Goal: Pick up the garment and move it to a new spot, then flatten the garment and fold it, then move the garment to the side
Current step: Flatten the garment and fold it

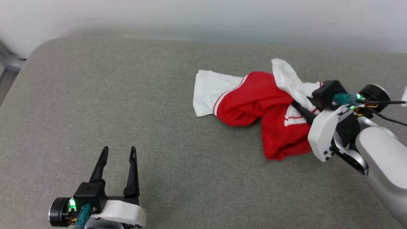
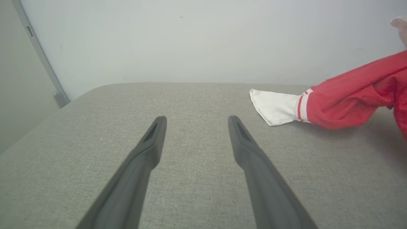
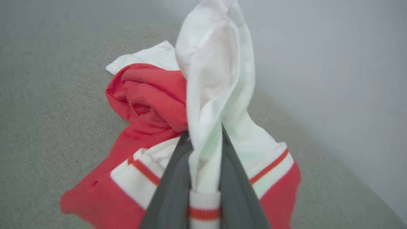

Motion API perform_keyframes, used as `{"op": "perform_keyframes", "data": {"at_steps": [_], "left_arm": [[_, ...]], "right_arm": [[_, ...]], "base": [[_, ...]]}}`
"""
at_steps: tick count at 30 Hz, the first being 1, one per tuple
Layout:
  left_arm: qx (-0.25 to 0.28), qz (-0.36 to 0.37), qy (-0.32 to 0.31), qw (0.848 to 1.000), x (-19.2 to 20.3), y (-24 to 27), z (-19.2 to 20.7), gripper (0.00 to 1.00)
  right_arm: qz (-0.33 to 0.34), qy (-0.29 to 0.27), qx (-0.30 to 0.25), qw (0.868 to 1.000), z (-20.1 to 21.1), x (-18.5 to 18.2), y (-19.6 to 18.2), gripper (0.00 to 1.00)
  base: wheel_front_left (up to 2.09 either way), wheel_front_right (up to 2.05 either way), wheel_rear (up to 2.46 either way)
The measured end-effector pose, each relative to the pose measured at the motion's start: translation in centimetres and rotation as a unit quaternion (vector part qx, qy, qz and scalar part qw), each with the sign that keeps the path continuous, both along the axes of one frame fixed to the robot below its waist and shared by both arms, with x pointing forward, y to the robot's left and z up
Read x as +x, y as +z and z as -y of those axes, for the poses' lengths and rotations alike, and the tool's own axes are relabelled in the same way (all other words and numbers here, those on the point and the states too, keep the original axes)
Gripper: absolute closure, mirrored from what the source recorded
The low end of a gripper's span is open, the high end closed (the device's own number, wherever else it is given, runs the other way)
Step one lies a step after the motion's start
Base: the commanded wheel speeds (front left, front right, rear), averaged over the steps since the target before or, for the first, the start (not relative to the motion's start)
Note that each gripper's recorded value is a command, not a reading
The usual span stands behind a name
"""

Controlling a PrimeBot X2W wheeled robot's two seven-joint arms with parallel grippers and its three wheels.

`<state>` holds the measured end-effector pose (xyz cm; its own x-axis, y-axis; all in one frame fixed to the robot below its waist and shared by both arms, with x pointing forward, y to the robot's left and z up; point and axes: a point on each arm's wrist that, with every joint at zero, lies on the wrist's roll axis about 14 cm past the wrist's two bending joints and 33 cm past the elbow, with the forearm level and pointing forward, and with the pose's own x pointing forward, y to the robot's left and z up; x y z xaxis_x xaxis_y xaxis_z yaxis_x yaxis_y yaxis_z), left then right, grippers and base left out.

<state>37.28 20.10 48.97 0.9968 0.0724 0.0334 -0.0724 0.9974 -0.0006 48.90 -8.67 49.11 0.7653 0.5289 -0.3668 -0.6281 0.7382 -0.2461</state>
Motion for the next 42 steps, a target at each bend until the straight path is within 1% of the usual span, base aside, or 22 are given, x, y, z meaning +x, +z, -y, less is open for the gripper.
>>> {"op": "perform_keyframes", "data": {"at_steps": [3,5,8,12,16,21,29,30,35,36,39,40,42], "left_arm": [[0.000,0.002,-0.012,1.000,0.1,0.1,0.7,0.00],[0.000,0.004,-0.021,1.000,0.3,0.2,1.2,0.00],[0.001,0.009,-0.031,0.999,0.6,0.5,1.8,0.00],[0.002,0.010,-0.042,0.999,0.8,0.5,2.4,0.00],[0.004,0.008,-0.052,0.999,0.8,0.4,2.9,0.00],[0.003,0.008,-0.063,0.998,1.0,0.3,3.5,0.00],[0.003,0.005,-0.070,0.998,1.0,0.1,3.9,0.00],[0.004,0.005,-0.070,0.997,1.0,0.1,4.0,0.00],[0.004,0.003,-0.072,0.997,0.8,0.1,4.0,0.00],[0.004,0.003,-0.072,0.997,0.8,0.0,4.0,0.00],[0.004,0.002,-0.072,0.997,0.7,0.0,4.1,0.00],[0.004,0.002,-0.073,0.997,0.6,0.0,4.1,0.00],[0.004,0.002,-0.073,0.997,0.5,0.0,4.1,0.00]], "right_arm": [[0.038,-0.030,0.061,0.997,0.9,0.1,2.5,1.00],[0.062,-0.056,0.103,0.991,1.9,0.0,3.9,1.00],[0.081,-0.108,0.161,0.978,4.3,-0.3,4.9,1.00],[0.101,-0.190,0.209,0.954,8.9,-1.2,4.9,1.00],[0.119,-0.276,0.251,0.920,14.0,-2.7,4.4,1.00],[0.122,-0.385,0.267,0.875,20.6,-5.8,1.8,1.00],[0.108,-0.532,0.284,0.791,28.1,-12.1,-3.1,1.00],[0.106,-0.549,0.291,0.777,28.8,-12.9,-3.7,1.00],[0.080,-0.617,0.297,0.725,31.2,-16.7,-6.9,1.00],[0.073,-0.626,0.298,0.717,31.3,-17.3,-7.5,1.00],[0.047,-0.641,0.298,0.706,30.8,-18.4,-9.3,1.00],[0.040,-0.644,0.298,0.703,30.7,-18.7,-9.7,1.00],[0.038,-0.646,0.299,0.702,30.7,-18.8,-9.9,1.00]], "base": [[0.00,0.00,0.00],[0.00,0.00,0.00],[0.00,0.00,0.00],[0.00,0.00,0.00],[0.00,0.00,0.00],[0.00,0.00,0.00],[0.00,0.00,0.00],[0.00,0.00,0.00],[0.00,0.00,0.00],[0.00,0.00,0.00],[0.00,0.00,0.00],[0.00,0.00,0.00],[0.00,0.00,0.00]]}}
